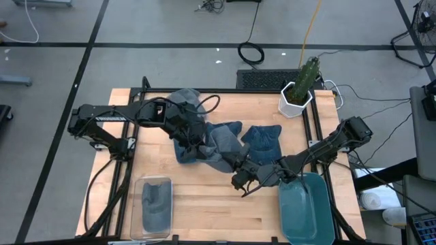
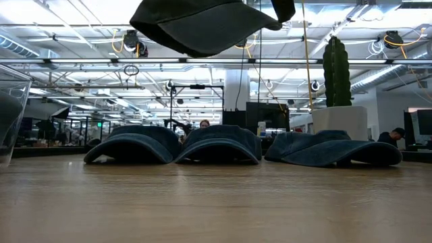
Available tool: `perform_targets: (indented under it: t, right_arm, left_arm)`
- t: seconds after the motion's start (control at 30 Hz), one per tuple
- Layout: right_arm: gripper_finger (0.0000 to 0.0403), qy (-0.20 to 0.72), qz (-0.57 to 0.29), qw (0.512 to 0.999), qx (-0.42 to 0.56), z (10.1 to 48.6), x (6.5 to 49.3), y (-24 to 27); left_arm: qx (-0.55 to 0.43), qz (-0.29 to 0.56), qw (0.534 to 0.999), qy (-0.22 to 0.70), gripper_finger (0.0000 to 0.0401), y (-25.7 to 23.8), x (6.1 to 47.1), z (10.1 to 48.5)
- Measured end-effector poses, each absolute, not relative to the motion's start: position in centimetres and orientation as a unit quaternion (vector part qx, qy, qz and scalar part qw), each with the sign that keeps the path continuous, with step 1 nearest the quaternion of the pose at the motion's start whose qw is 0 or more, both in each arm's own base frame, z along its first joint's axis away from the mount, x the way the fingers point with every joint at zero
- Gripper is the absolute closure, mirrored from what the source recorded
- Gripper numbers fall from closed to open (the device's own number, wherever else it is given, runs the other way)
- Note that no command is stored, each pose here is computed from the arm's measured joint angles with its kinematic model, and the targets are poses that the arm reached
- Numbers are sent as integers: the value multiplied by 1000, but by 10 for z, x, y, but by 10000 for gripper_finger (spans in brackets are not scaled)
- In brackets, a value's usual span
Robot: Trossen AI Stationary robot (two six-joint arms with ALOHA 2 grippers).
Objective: Pick & Place hat
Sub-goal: Put the right gray cap into the transparent bin
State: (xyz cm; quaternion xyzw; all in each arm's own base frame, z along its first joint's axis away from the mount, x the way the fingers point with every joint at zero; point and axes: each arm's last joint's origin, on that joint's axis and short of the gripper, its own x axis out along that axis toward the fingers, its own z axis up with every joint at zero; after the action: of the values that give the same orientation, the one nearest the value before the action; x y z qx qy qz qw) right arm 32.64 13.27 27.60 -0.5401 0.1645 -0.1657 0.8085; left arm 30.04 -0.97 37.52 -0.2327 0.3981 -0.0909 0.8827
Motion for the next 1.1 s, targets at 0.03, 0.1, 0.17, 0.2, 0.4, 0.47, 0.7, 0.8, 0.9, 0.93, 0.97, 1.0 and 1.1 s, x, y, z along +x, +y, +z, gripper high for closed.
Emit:
perform_targets:
  t: [0.03,0.1,0.17,0.2,0.4,0.47,0.7,0.8,0.9,0.93,0.97,1.0,1.1]
  right_arm:
    - [403,165,-166,809,-540,276,326,133]
    - [403,165,-166,809,-540,276,326,133]
    - [403,165,-166,809,-540,276,326,133]
    - [403,165,-166,809,-540,276,326,133]
    - [403,165,-166,809,-540,276,326,133]
    - [403,165,-166,809,-540,276,326,133]
    - [403,159,-156,812,-540,276,327,133]
    - [403,152,-146,817,-537,276,327,133]
    - [403,153,-147,817,-536,276,328,132]
    - [403,153,-148,818,-535,276,328,132]
    - [403,153,-149,819,-533,276,328,132]
    - [403,154,-149,819,-532,276,328,131]
    - [403,154,-150,819,-532,276,329,130]
  left_arm:
    - [-236,-105,882,394,120,-11,301,376]
    - [-244,-141,880,381,121,-13,303,379]
    - [-259,-156,880,366,121,-14,305,383]
    - [-267,-154,879,362,121,-14,306,384]
    - [-299,-131,874,361,121,-7,306,384]
    - [-300,-128,874,359,121,-5,306,384]
    - [-307,-134,871,360,121,-4,306,384]
    - [-330,-135,861,362,121,0,306,385]
    - [-361,-134,846,370,121,5,305,384]
    - [-367,-131,841,375,121,6,304,384]
    - [-369,-127,839,380,121,7,303,383]
    - [-369,-124,838,382,121,8,303,382]
    - [-361,-116,843,381,121,10,303,381]
